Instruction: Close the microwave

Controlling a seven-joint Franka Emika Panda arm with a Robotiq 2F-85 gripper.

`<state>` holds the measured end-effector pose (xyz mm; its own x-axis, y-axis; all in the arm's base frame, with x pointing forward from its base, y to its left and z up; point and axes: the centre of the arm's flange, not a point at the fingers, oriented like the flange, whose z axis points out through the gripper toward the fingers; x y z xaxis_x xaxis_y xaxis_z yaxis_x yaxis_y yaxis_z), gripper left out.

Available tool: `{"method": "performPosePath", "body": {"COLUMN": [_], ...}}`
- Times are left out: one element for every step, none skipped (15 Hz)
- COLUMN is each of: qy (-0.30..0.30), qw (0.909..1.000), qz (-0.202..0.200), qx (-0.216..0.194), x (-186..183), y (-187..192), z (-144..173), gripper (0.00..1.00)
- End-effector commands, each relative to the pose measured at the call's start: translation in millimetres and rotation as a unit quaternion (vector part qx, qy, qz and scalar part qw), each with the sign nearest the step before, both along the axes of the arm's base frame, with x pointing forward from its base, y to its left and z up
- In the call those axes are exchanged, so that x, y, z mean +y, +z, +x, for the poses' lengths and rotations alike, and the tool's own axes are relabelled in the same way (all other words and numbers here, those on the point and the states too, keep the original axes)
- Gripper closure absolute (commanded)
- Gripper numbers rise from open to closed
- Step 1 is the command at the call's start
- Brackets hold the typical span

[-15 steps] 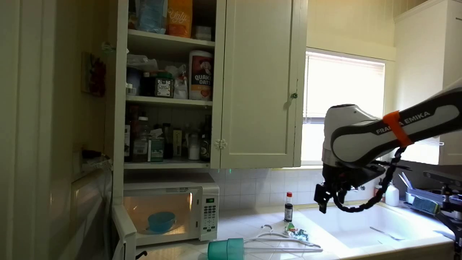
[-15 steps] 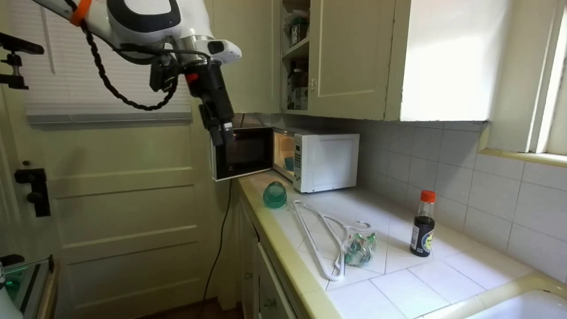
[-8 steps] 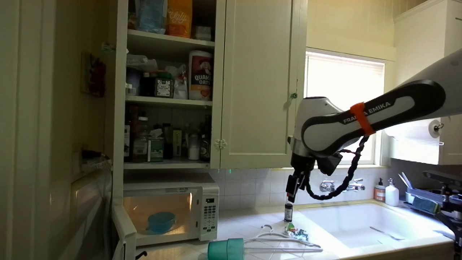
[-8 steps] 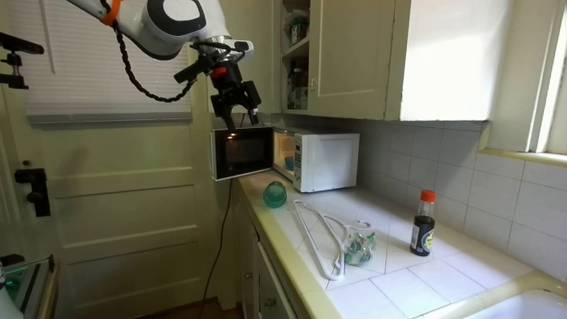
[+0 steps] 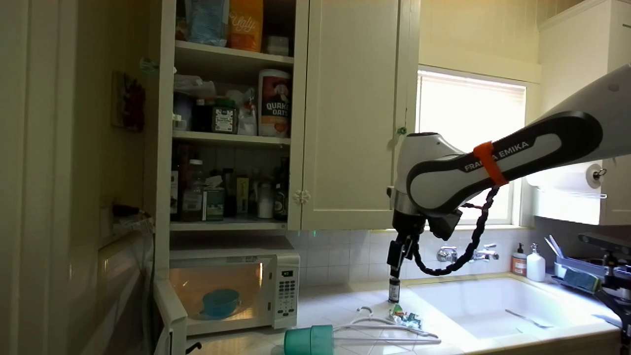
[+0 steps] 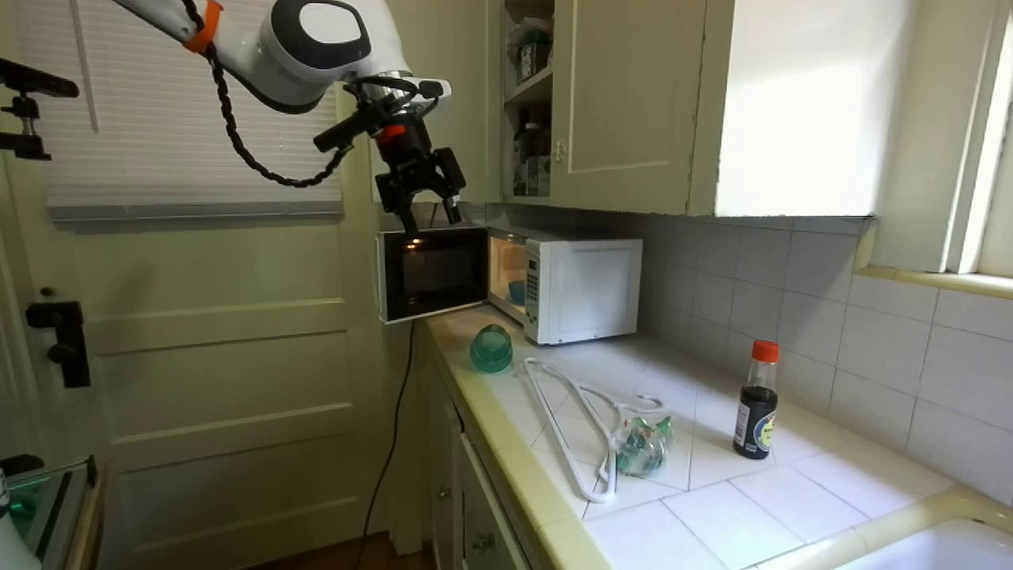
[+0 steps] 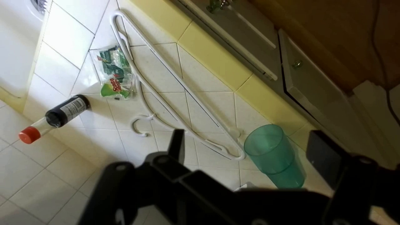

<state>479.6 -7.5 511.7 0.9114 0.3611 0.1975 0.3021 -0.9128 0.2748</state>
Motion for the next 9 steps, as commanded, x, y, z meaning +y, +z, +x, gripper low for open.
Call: {"method": "performPosePath", "body": {"qy": [0.0, 0.021, 0.034, 0.047, 0.067, 0.081, 0.092, 0.105, 0.12], "qw": [1.0, 0.9996, 0.9983, 0.9963, 0.9925, 0.9884, 0.9834, 0.9777, 0.9715], "qz": [0.0, 0.008, 0.021, 0.03, 0.048, 0.062, 0.082, 0.101, 0.119], "qx": [0.0, -0.016, -0.042, -0.065, -0.09, -0.112, -0.134, -0.151, -0.166], "x": [0.3, 5.5, 15.2, 22.0, 35.1, 45.4, 60.0, 72.8, 91.8], "y": [0.0, -2.5, -7.6, -10.0, -21.5, -27.7, -46.3, -55.5, -70.7], "z": [0.0, 1.1, 5.1, 9.7, 14.4, 17.3, 23.9, 28.2, 35.4], "gripper": [0.0, 0.0, 0.0, 0.0, 0.0, 0.0, 0.0, 0.0, 0.0]}}
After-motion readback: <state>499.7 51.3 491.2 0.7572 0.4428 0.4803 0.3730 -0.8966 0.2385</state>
